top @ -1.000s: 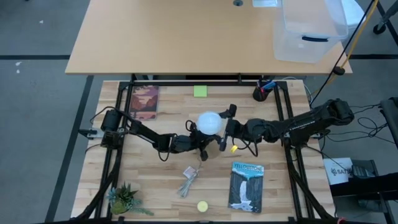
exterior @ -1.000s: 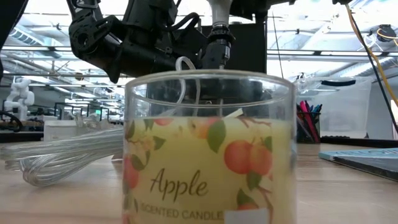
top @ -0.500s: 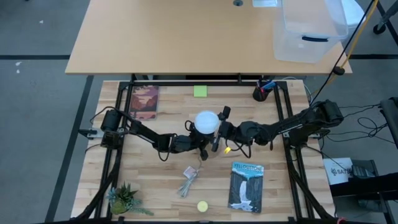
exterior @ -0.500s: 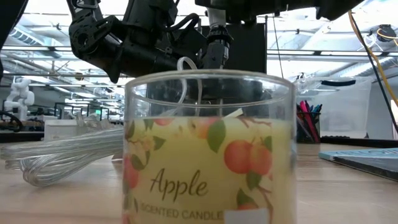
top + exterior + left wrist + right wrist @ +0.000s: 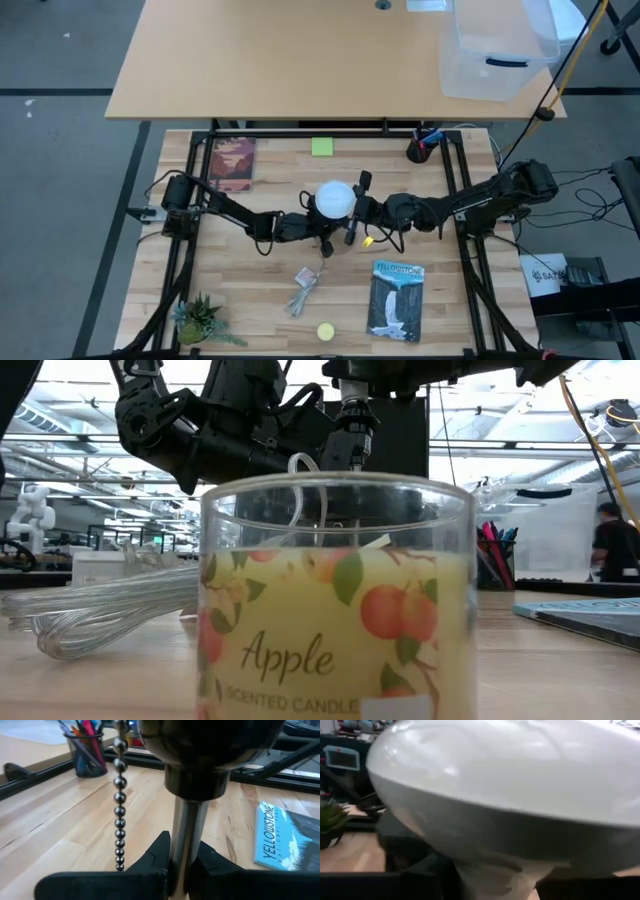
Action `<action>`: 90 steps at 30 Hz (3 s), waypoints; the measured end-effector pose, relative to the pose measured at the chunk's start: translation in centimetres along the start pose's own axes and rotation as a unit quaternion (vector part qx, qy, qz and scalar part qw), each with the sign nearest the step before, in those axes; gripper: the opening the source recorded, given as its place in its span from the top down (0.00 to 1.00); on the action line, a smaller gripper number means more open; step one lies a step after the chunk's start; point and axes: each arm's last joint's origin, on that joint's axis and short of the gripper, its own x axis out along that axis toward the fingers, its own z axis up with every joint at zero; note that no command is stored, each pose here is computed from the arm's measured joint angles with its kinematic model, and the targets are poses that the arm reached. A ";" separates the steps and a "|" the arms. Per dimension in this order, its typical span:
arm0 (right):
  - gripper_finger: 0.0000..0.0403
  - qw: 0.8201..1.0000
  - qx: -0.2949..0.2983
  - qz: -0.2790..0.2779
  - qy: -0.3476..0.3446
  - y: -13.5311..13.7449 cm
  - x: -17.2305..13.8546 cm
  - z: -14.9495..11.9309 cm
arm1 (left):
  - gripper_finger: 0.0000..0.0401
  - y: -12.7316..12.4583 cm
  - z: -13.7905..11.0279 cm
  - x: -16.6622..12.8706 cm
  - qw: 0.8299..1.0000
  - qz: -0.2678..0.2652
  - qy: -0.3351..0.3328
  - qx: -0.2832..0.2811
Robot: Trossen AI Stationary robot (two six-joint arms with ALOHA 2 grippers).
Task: Screw lightbulb
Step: Remove the white lightbulb from the brown lamp
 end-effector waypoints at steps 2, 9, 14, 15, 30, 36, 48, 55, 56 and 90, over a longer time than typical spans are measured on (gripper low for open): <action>0.53 1.000 -0.001 0.016 0.006 -0.4 -0.1 0.1 | 0.93 -0.1 0.0 0.0 1.000 -0.014 0.003 0.008; 0.56 0.995 0.001 0.103 0.003 -2.4 -0.3 0.8 | 0.93 -0.2 0.1 0.0 0.997 -0.069 0.007 0.030; 0.57 0.989 0.009 0.143 -0.029 -4.6 -0.2 1.8 | 0.93 -0.4 0.1 0.0 0.992 -0.117 0.009 0.048; 0.57 0.988 0.009 0.155 -0.021 -4.9 -0.2 1.5 | 0.93 -0.4 0.1 0.0 0.991 -0.125 0.008 0.051; 0.57 0.993 0.046 0.082 0.071 -11.3 0.4 -0.7 | 0.93 -0.7 0.2 -0.1 0.995 -0.095 -0.010 0.027; 0.57 0.981 0.068 0.065 0.167 -12.6 -0.1 -2.7 | 0.81 -1.0 -0.4 -0.1 0.996 -0.088 -0.008 0.028; 0.57 0.937 0.080 0.081 0.329 -12.1 -1.7 -5.5 | 0.38 -2.1 2.5 -2.0 0.996 -0.080 -0.036 0.035; 0.57 0.916 0.102 0.077 0.380 -11.7 -2.8 -7.6 | 0.34 -1.9 5.9 -5.2 0.996 -0.075 0.010 0.043; 0.57 0.914 0.106 0.075 0.383 -11.6 -3.1 -8.1 | 0.34 -1.9 6.5 -5.7 0.996 -0.076 0.009 0.043; 0.58 0.894 0.220 0.051 0.386 -5.4 -8.4 -14.6 | 0.98 5.9 -1.3 -18.1 0.987 0.057 -0.020 -0.150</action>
